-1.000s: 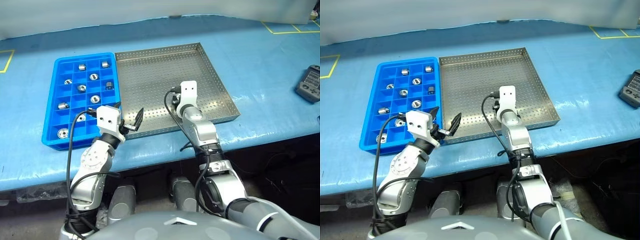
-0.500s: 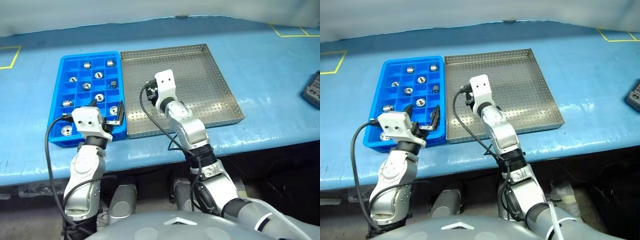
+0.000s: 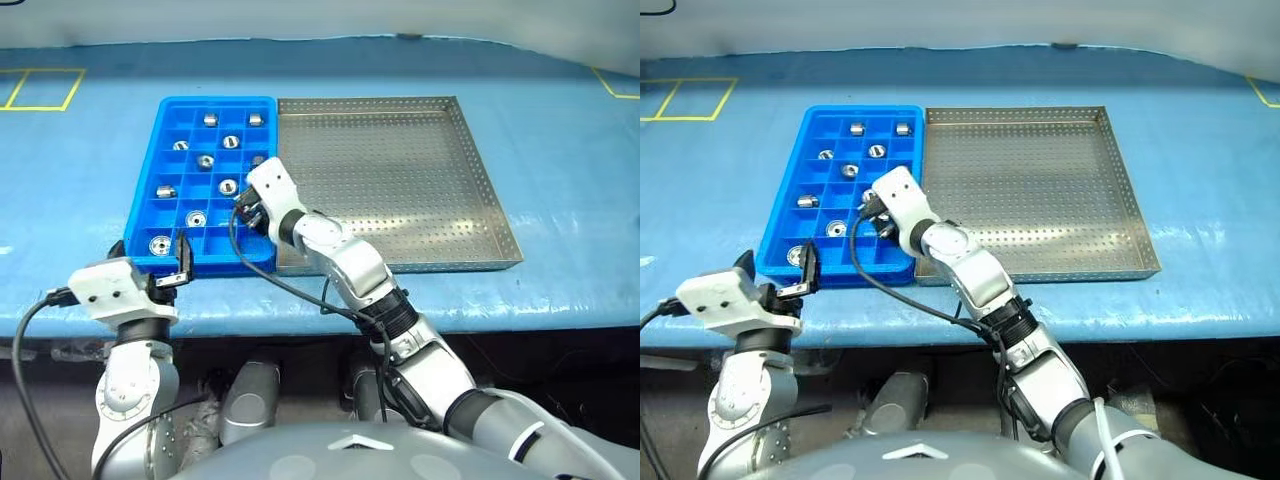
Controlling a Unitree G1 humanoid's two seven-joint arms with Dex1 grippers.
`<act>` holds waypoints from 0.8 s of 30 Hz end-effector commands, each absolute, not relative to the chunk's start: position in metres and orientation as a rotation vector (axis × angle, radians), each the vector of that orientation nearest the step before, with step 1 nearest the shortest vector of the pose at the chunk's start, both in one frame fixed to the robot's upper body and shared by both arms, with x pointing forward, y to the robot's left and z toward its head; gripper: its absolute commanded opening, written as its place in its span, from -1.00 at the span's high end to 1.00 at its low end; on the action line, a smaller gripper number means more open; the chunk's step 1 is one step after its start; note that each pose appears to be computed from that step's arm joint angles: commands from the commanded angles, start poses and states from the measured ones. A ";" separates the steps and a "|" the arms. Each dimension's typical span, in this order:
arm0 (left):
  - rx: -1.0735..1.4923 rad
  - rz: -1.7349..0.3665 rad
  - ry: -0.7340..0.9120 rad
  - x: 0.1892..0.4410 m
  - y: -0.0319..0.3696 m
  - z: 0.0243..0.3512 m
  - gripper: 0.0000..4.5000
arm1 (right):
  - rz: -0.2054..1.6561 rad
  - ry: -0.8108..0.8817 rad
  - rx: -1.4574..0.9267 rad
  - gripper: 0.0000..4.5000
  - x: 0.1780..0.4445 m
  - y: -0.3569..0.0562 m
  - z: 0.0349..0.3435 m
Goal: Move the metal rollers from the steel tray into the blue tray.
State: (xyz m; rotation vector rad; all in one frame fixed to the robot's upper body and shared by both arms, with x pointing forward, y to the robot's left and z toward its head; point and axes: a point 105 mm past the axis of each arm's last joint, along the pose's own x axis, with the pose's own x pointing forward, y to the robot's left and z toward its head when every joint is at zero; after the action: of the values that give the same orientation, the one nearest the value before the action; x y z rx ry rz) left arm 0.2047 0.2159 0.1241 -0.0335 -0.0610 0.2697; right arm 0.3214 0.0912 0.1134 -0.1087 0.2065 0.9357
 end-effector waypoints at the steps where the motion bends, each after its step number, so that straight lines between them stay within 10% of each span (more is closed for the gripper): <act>1: -0.027 0.295 -0.138 0.199 0.220 0.143 -1.00 | 1.093 0.111 -0.020 0.23 0.288 0.135 0.150; 12: -0.041 0.257 -0.117 0.205 0.213 0.137 -1.00 | 1.031 0.305 -0.080 0.23 0.297 0.112 0.089; 20: -0.048 0.199 -0.111 0.214 0.205 0.138 -1.00 | 0.974 0.280 0.075 -0.90 0.301 0.095 0.112; 24: -0.051 0.152 -0.108 0.220 0.199 0.141 -1.00 | 0.972 0.195 0.174 -0.99 0.296 0.079 0.142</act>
State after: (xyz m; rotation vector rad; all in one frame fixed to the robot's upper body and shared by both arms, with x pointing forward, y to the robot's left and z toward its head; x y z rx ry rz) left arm 0.2202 0.2043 0.1318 -0.0531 -0.0777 0.1867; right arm 0.3024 0.0756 0.1088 0.1097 0.3016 0.9361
